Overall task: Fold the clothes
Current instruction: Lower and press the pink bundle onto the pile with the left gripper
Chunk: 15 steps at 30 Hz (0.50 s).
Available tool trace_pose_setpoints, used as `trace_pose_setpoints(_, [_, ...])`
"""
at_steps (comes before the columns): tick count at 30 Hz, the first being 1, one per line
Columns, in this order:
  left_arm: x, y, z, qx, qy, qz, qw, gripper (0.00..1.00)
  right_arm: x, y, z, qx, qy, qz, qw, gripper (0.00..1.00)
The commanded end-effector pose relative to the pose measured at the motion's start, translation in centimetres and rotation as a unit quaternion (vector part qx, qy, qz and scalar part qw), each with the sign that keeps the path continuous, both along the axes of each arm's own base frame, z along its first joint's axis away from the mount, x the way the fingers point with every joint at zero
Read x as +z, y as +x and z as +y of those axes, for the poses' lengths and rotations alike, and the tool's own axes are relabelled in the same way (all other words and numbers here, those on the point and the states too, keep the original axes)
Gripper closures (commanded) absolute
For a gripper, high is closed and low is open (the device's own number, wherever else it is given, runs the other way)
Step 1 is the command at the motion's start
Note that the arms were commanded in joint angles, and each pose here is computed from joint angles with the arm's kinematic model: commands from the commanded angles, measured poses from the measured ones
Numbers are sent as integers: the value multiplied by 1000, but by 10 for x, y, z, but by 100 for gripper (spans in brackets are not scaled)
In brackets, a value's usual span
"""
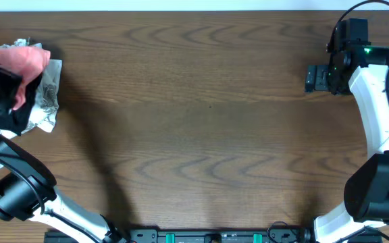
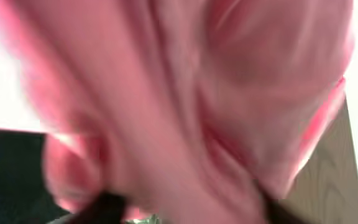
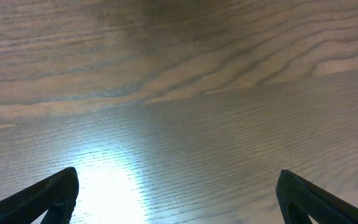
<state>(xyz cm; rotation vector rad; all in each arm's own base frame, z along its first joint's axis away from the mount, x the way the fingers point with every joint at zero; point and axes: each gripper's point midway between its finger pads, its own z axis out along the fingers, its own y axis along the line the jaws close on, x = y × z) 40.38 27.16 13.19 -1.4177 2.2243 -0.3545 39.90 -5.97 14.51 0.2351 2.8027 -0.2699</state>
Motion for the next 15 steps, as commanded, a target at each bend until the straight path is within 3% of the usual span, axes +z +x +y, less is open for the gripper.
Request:
trace_pose_setpoints(1, [12, 8, -17, -15, -35, -32, 999, 89, -2, -1, -3, -11, -2, 2, 1000, 1])
trace_pose_setpoints(5, [30, 19, -38, -11, -108, -79, 991, 94, -2, -1, -3, -11, -2, 2, 1000, 1])
trace_pose_setpoints(9, [33, 21, -46, -15, -123, -84, 989, 94, -2, -1, -3, -11, -2, 2, 1000, 1])
trace_pose_setpoints(11, [30, 17, -46, -12, -123, -74, 990, 85, -2, -1, -3, -11, -2, 2, 1000, 1])
trace_pose_setpoints(15, [32, 16, -45, -9, -121, -72, 990, 52, -2, -1, -3, -11, -2, 2, 1000, 1])
